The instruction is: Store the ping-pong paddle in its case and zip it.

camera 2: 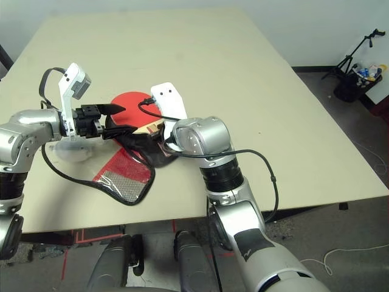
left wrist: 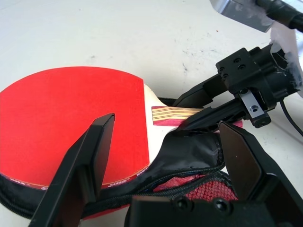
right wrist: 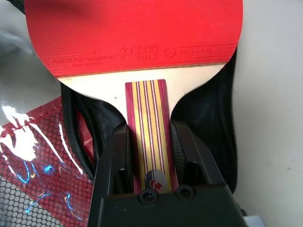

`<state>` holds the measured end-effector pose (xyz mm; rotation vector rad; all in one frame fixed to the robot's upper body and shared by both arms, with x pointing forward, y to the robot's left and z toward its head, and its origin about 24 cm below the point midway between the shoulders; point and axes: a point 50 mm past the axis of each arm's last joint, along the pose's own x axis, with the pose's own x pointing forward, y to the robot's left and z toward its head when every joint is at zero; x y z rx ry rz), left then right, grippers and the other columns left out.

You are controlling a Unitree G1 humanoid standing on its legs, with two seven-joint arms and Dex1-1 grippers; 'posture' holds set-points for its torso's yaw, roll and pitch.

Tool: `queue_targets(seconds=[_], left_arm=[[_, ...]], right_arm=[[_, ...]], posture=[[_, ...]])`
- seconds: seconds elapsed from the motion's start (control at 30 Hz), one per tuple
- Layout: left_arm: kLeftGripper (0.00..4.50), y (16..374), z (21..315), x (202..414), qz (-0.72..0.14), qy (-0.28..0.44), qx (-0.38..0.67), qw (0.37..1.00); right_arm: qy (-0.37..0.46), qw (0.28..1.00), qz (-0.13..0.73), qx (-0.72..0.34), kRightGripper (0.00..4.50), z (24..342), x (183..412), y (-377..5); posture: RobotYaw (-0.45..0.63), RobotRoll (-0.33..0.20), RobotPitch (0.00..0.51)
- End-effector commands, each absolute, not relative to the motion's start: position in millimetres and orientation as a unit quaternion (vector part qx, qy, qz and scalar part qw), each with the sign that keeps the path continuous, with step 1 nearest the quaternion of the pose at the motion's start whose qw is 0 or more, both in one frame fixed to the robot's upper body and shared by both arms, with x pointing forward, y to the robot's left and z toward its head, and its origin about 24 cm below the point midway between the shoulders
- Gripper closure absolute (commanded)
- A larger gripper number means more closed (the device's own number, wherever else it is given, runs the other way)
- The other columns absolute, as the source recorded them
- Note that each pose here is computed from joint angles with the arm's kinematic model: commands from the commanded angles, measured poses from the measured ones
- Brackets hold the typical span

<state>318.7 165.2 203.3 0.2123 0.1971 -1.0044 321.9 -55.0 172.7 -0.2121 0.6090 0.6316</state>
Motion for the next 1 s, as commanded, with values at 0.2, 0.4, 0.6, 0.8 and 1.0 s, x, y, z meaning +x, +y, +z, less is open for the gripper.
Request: queue_targets(seconds=[0.2, 0.4, 0.6, 0.8, 1.0], left_arm=[[0.0, 167, 202, 315, -0.477, 0.093, 0.094, 0.869], [0.0, 166, 202, 315, -0.477, 0.093, 0.091, 0.869], [0.0, 166, 202, 315, -0.476, 0.093, 0.089, 0.87], [0.0, 166, 202, 316, -0.475, 0.094, 0.087, 0.871], [0.0, 167, 201, 316, -0.474, 0.094, 0.085, 0.871]], right_arm=[[0.293, 0.898, 0.305, -0.119, 3.36, 159, 333, -49], [0.292, 0.9, 0.299, -0.124, 3.36, 152, 341, -51], [0.29, 0.9, 0.299, -0.126, 3.36, 146, 347, -51], [0.287, 0.899, 0.307, -0.124, 3.36, 147, 346, -47], [0.284, 0.898, 0.311, -0.125, 3.36, 146, 346, -46]], posture=[[0.04, 0.0, 0.145], [0.04, 0.0, 0.145], [0.05, 0.0, 0.144], [0.05, 0.0, 0.146], [0.04, 0.0, 0.145]])
